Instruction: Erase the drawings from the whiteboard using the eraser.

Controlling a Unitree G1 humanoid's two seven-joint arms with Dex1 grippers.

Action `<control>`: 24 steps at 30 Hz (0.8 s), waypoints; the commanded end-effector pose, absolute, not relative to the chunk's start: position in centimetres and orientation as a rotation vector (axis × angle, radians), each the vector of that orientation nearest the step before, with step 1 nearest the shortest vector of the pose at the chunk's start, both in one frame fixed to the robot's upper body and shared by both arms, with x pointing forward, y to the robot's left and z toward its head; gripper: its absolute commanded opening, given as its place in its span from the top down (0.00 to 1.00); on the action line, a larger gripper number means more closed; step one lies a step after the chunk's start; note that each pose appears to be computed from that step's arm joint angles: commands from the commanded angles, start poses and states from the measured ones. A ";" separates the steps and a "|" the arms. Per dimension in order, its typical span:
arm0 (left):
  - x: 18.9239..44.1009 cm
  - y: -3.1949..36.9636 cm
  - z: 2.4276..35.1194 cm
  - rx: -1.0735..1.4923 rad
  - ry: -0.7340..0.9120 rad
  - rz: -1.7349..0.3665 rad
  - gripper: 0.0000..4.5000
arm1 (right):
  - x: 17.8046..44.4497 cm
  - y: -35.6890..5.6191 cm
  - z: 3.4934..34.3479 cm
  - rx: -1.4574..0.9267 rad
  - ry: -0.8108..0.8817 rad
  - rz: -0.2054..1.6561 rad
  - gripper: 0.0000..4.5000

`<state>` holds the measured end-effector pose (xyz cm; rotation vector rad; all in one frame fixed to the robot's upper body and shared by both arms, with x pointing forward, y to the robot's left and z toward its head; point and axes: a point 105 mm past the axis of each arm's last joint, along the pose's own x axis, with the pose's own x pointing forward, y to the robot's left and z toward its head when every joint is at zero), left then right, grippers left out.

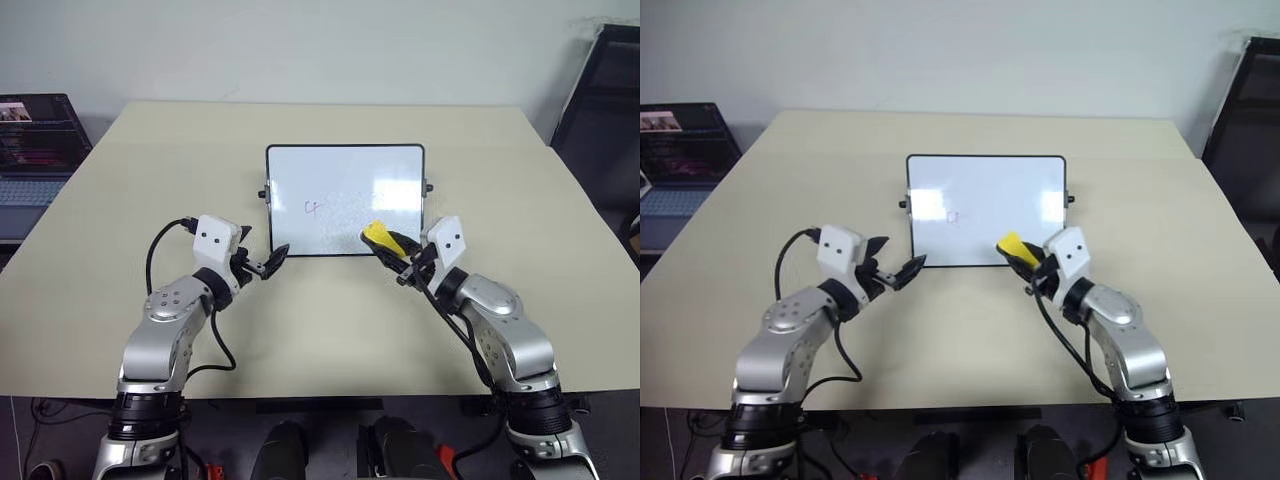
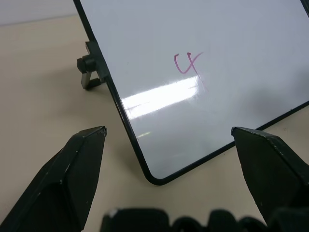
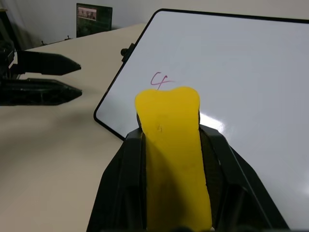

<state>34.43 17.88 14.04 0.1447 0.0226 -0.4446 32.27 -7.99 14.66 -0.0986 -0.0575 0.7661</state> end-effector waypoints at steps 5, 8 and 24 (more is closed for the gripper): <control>34.6 17.2 17.2 0.141 -0.094 -0.456 0.00 | 31.8 -6.9 15.5 -0.175 -0.141 0.806 0.75; 34.6 16.7 17.5 0.139 -0.097 -0.478 0.00 | 31.8 -6.0 16.1 -0.241 -0.162 0.837 0.75; 34.6 17.0 15.4 0.249 0.046 -0.530 0.00 | 38.7 0.6 21.4 -0.589 -0.264 0.816 0.75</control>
